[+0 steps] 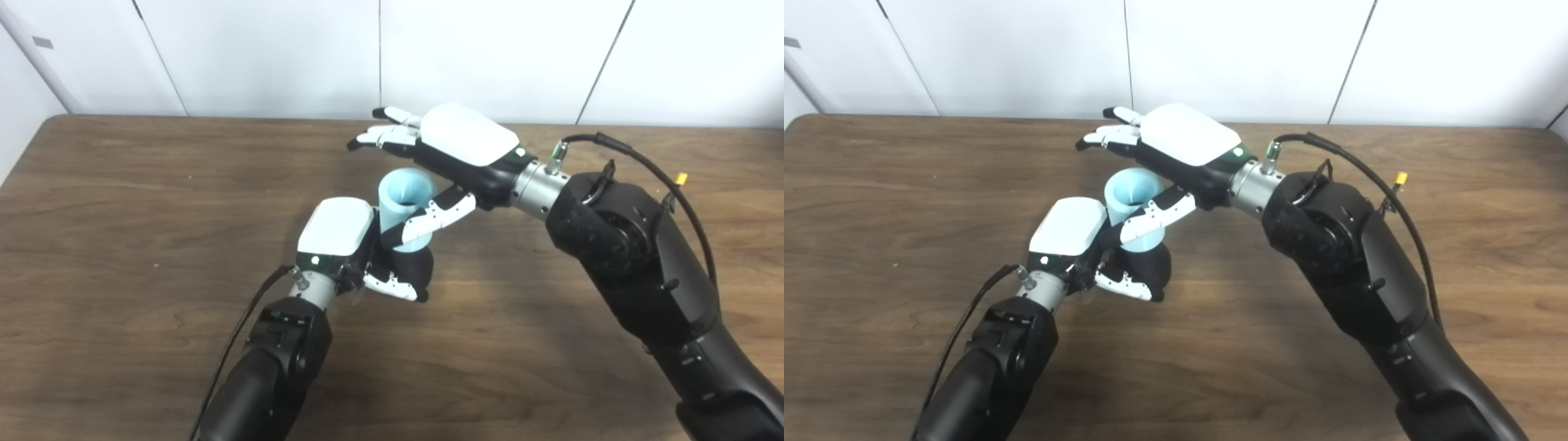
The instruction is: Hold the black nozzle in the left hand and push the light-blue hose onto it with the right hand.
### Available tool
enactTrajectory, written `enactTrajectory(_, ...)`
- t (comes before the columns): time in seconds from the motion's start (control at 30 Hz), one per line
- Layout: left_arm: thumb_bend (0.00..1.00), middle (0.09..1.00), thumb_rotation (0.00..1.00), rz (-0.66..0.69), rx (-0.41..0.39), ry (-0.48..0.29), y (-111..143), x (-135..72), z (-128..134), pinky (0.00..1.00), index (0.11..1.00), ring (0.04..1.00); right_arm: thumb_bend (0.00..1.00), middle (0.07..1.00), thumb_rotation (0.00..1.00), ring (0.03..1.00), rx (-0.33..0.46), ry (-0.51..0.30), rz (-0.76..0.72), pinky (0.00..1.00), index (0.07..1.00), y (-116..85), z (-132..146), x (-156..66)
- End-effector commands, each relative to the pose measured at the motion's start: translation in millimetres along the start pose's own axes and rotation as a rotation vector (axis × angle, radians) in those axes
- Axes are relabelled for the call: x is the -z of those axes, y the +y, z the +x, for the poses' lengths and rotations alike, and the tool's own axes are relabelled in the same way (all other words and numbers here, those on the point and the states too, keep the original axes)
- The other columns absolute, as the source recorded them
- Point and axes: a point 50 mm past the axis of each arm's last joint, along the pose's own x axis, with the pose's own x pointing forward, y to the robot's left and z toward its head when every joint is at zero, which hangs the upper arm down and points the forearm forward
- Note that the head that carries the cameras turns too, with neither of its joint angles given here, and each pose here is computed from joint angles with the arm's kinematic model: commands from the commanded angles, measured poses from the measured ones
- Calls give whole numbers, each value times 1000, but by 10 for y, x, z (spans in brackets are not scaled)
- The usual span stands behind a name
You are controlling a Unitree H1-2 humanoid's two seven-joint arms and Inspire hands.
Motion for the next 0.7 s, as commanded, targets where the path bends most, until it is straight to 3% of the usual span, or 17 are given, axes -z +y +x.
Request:
enactTrajectory(0.0,523,481,0,-4,-7,-19,42,-49,5,399,487,497,662,916,897,996,88,-42,-33,870,897,-201,9,-74)
enactTrajectory(0.27,522,484,0,-4,-9,-23,48,-43,-1,403,486,501,662,963,995,992,115,-72,-60,900,950,-202,-36,-102)
enactTrajectory(0.43,522,483,0,-5,-1,-15,51,-33,-1,398,486,497,639,982,991,997,111,-97,-54,959,973,-172,-151,-149)
enactTrajectory(0.67,522,494,0,0,0,-22,44,-25,0,378,481,480,641,966,1000,976,102,-137,-103,942,972,-111,-296,-207)
